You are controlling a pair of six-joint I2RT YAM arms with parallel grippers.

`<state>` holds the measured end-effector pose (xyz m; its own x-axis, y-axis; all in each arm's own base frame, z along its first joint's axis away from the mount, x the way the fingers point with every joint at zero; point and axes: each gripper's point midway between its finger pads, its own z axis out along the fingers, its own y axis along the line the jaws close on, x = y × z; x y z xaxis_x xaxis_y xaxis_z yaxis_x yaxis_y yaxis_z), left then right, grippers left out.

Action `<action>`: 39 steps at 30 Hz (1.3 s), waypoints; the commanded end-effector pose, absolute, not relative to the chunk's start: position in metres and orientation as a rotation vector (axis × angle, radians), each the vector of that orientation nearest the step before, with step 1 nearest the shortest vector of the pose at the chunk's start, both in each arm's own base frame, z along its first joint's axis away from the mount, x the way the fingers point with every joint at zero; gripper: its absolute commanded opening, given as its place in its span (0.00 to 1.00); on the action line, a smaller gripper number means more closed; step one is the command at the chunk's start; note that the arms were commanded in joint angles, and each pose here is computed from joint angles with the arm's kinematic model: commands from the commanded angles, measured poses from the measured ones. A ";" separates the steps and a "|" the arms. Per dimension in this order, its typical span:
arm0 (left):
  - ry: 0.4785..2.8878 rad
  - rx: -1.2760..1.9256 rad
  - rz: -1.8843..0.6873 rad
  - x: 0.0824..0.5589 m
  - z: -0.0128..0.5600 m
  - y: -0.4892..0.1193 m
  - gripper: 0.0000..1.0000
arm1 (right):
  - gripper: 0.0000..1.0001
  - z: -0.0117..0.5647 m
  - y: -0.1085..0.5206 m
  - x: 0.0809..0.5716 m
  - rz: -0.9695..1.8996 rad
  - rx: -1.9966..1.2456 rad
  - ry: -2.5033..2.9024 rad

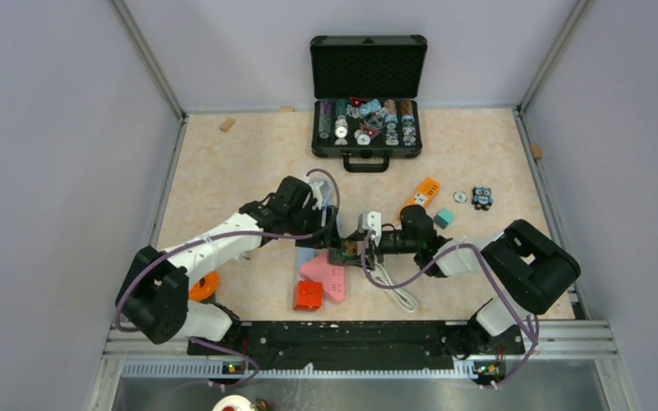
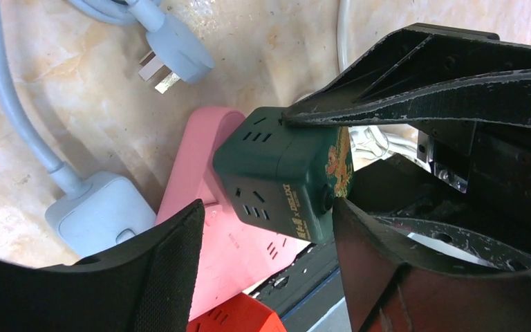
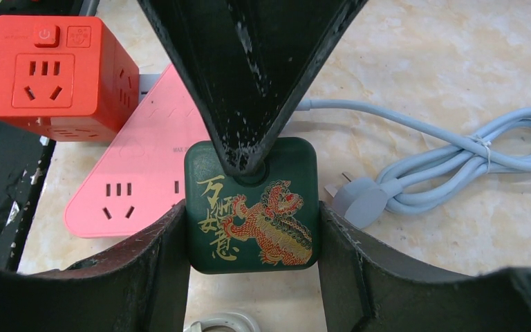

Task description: Insert the plug

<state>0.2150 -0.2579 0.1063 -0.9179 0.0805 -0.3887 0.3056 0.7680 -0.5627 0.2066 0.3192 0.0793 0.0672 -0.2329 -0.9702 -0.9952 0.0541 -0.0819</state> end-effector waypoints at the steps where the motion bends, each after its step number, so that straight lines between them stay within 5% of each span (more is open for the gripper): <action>1: 2.583 0.301 -0.929 0.223 0.109 -0.268 0.66 | 0.00 0.027 0.305 0.198 0.935 -1.401 1.597; 17: 2.745 0.210 -0.613 0.206 0.057 -0.229 0.38 | 0.00 0.007 0.311 0.195 0.872 -1.379 1.738; 34: 2.766 0.175 -0.519 0.199 0.046 -0.214 0.40 | 0.00 -0.023 0.316 0.178 0.766 -1.421 1.828; 39: 2.711 0.200 -0.543 0.209 0.067 -0.220 0.54 | 0.00 0.005 0.324 0.186 0.772 -1.388 1.751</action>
<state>0.2257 -0.2403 0.0961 -0.8915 0.0057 -0.4529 0.2340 0.8619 -0.4498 0.2183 0.3578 0.0750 0.0009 -0.2847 -0.9586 -0.9699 0.2330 -0.0701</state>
